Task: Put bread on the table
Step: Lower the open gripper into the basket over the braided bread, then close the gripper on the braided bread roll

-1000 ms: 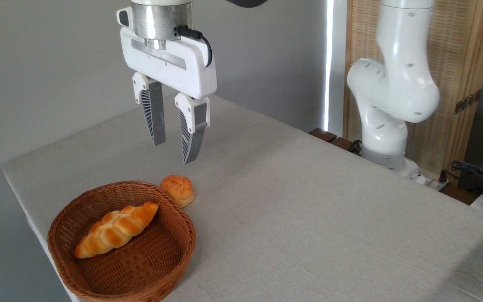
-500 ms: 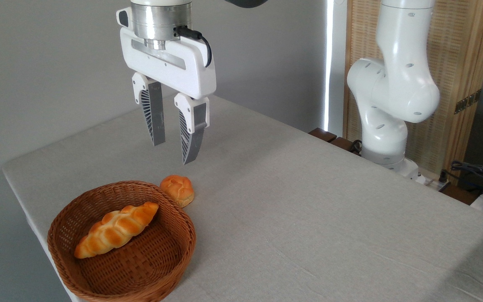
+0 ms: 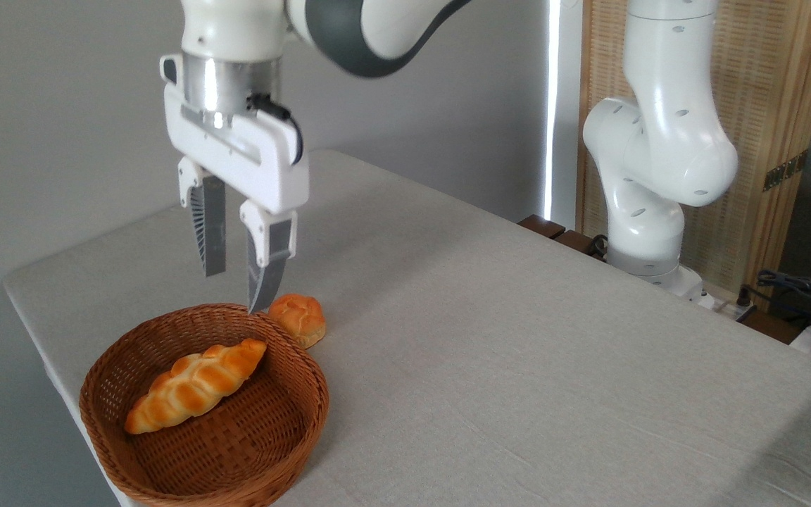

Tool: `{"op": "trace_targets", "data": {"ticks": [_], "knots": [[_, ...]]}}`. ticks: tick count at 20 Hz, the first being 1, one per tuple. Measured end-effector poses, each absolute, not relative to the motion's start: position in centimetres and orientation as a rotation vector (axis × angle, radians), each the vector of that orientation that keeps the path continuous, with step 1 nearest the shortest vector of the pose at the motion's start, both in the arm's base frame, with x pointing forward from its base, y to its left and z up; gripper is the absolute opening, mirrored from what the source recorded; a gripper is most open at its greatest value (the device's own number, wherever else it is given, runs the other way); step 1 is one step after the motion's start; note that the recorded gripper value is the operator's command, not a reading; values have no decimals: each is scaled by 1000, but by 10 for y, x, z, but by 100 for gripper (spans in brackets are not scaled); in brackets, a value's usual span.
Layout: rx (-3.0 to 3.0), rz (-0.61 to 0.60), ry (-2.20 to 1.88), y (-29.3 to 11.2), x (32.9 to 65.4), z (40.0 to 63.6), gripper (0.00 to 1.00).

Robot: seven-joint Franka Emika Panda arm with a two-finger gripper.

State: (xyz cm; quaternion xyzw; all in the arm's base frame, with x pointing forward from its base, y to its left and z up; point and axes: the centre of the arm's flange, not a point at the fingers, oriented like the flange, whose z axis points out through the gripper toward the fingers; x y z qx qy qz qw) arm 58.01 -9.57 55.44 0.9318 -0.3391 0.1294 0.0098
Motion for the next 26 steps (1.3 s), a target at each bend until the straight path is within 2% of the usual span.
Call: {"op": "trace_targets", "data": {"ticks": [5, 11, 17, 21, 22, 24, 25, 26], "knots": [[2915, 404, -1065, -104, 600, 519, 100], [2892, 397, -1135, -140, 619, 465, 100], [2887, 338, -1152, -149, 624, 434, 100], [2880, 328, -1170, -157, 626, 421, 100], [2881, 329, -1173, -157, 627, 420, 93], [2883, 329, -1179, -157, 627, 418, 58], [2882, 330, -1181, -157, 627, 419, 47], [2882, 332, -1181, -157, 628, 419, 46]]}}
